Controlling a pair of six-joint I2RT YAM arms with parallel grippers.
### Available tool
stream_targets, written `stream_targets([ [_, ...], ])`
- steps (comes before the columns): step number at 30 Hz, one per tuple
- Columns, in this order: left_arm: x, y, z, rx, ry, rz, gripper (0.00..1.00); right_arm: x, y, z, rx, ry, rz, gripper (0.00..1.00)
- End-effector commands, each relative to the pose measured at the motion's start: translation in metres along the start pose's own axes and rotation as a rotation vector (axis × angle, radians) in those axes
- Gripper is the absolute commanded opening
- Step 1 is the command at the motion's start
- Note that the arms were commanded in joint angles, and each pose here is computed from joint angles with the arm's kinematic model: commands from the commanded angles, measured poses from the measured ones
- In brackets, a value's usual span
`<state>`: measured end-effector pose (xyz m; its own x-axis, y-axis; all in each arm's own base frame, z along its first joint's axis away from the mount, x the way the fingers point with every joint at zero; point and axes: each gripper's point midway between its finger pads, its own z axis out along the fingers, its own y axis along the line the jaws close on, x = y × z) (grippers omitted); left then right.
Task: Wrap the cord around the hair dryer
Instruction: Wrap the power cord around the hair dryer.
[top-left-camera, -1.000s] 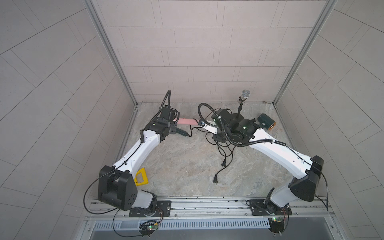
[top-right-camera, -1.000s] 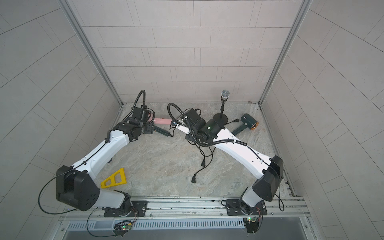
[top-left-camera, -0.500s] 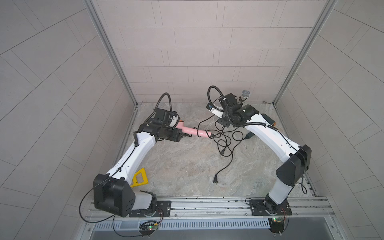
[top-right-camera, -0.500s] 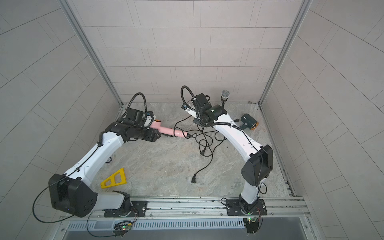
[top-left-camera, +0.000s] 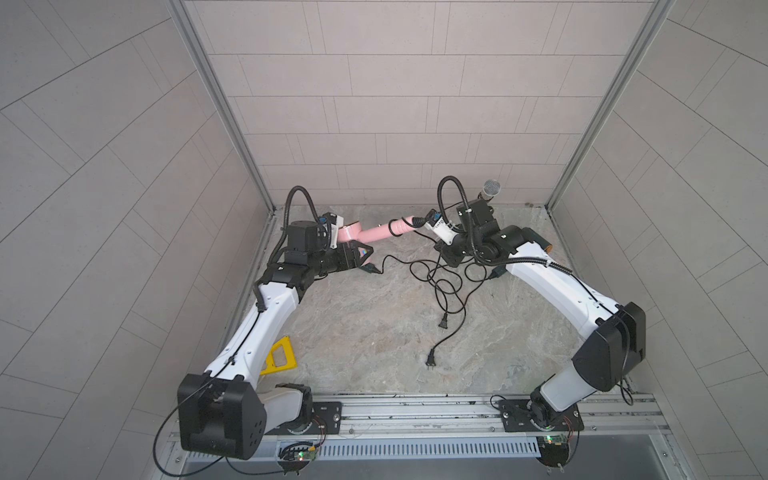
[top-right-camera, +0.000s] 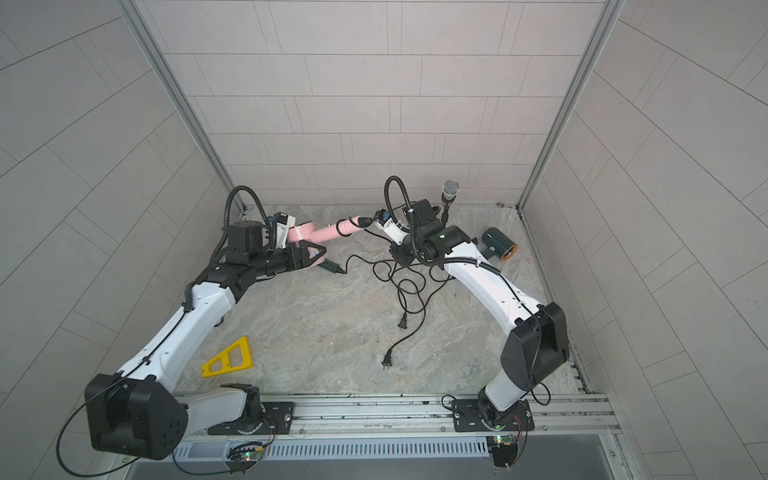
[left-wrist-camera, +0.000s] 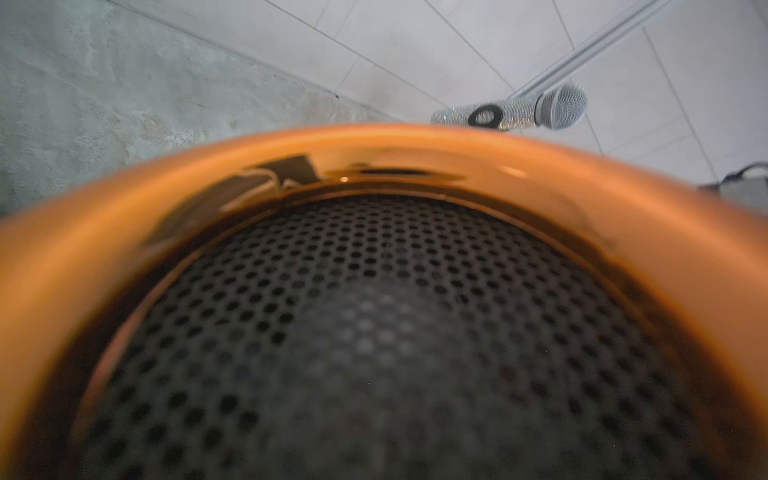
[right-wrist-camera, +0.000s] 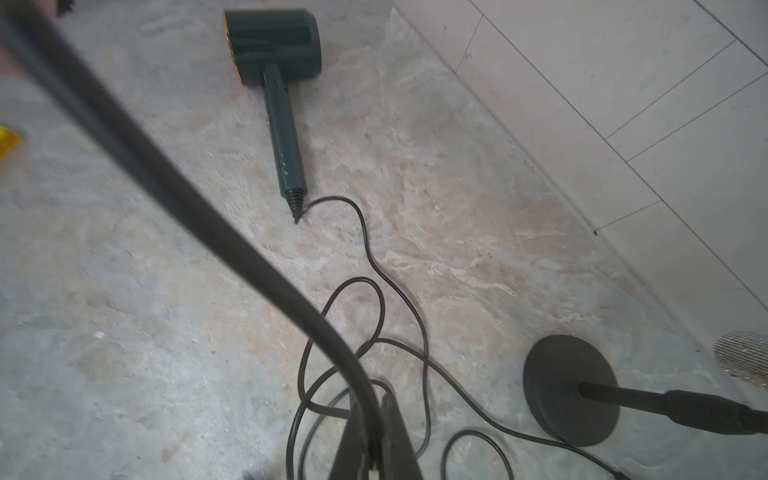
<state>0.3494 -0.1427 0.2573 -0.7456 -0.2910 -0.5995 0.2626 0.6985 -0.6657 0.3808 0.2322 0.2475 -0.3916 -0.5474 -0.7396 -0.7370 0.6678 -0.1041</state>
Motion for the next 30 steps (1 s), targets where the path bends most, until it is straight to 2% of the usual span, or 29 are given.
stream_targets([
  [1,-0.053,-0.026,-0.022,0.042,-0.198,-0.034,0.00,-0.008,0.012,-0.006,-0.060,-0.100,0.139,0.00],
  [6,-0.059,0.015,-0.022,-0.155,-0.241,-0.134,0.00,-0.007,0.029,-0.009,-0.005,-0.151,0.131,0.00],
  [12,-0.050,0.070,-0.043,-0.503,-0.246,-0.104,0.00,-0.004,0.047,-0.014,0.043,-0.098,0.060,0.00],
  [20,-0.030,0.101,-0.071,-0.820,-0.149,0.105,0.00,-0.006,0.054,-0.006,0.081,0.033,-0.028,0.00],
  [24,-0.024,0.099,-0.078,-0.904,-0.083,0.234,0.00,-0.018,0.063,-0.006,0.056,0.074,-0.083,0.00],
  [30,-0.016,0.096,-0.082,-0.988,0.051,0.421,0.00,-0.028,0.052,-0.019,0.082,0.183,-0.187,0.00],
])
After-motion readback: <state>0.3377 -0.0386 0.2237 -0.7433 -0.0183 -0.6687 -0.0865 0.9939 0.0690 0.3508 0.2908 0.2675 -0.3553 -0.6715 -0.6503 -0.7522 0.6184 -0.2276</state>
